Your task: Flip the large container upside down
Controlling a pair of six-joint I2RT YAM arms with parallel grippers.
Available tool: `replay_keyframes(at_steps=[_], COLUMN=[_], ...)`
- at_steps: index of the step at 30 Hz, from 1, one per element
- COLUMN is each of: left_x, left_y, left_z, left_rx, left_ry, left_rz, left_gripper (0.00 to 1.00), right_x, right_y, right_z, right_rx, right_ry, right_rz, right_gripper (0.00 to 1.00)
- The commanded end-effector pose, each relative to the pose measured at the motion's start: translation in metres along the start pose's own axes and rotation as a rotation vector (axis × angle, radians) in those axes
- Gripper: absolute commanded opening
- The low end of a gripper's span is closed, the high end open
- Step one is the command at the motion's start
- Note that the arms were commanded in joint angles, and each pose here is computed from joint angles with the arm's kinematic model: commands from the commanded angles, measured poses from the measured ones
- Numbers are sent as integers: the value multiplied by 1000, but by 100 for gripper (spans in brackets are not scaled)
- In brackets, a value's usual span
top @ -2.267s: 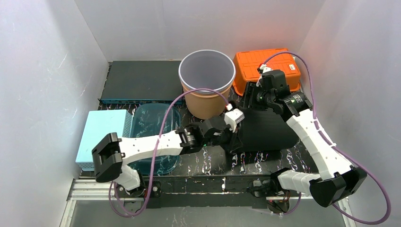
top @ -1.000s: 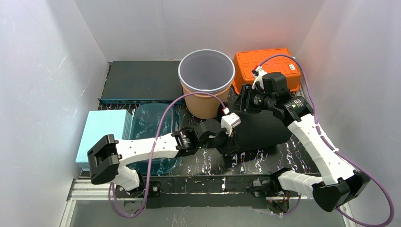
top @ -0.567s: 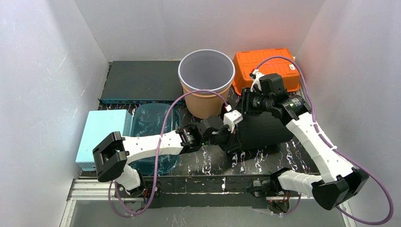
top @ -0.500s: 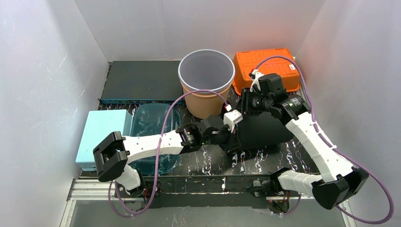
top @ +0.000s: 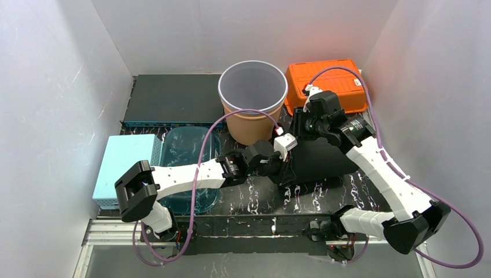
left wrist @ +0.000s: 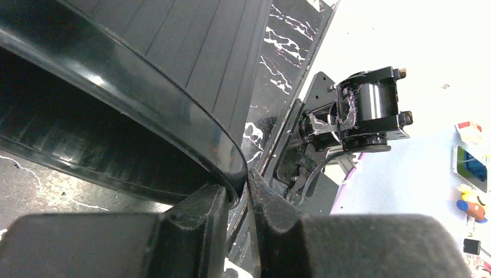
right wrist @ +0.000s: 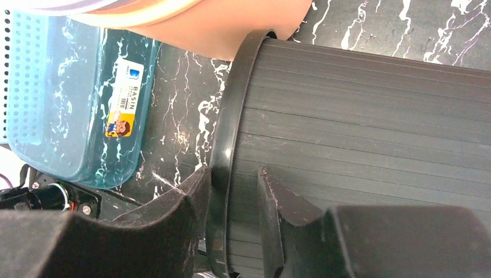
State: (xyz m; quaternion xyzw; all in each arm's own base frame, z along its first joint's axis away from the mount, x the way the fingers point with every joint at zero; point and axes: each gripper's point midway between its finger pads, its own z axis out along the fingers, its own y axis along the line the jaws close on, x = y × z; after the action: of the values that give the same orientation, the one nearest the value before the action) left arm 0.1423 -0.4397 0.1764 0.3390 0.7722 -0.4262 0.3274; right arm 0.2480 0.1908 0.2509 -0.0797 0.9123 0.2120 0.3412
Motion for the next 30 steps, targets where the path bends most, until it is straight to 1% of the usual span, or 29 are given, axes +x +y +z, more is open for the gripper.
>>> replay_keyframes(at_steps=[1,4,7,11,17,23,27,30], left_x=[-16,-15,-14,-12,-11,-8,1,2], left_y=[-2,1,3,6,9,12,17,19], left_z=[-1,-4,-6,-6,-18,-36,-44,-44], left_rx=[3,-12,-16,-23,-40,-61,-81,-85], left_ry=[-50,-69,-81,-95,-115,-145,-148,-144], left_rz=[10,9,11,5,-11,-52,-78,-79], left_gripper=[18,23,24,27,41,51,53,50], right_x=[23,25,24,27,35,39,41,41], right_y=[15,16,18,18,11,6,5,6], right_z=[6,8,9,12,19,21,21,19], right_rx=[-53,-65,-79,-83,-53,-35,-34,-42], right_ry=[63,55,41,55,73,84,97,109], right_rz=[37,60,73,71,69,61,37,18], right_gripper=[43,44,45,45,35,33,34,40])
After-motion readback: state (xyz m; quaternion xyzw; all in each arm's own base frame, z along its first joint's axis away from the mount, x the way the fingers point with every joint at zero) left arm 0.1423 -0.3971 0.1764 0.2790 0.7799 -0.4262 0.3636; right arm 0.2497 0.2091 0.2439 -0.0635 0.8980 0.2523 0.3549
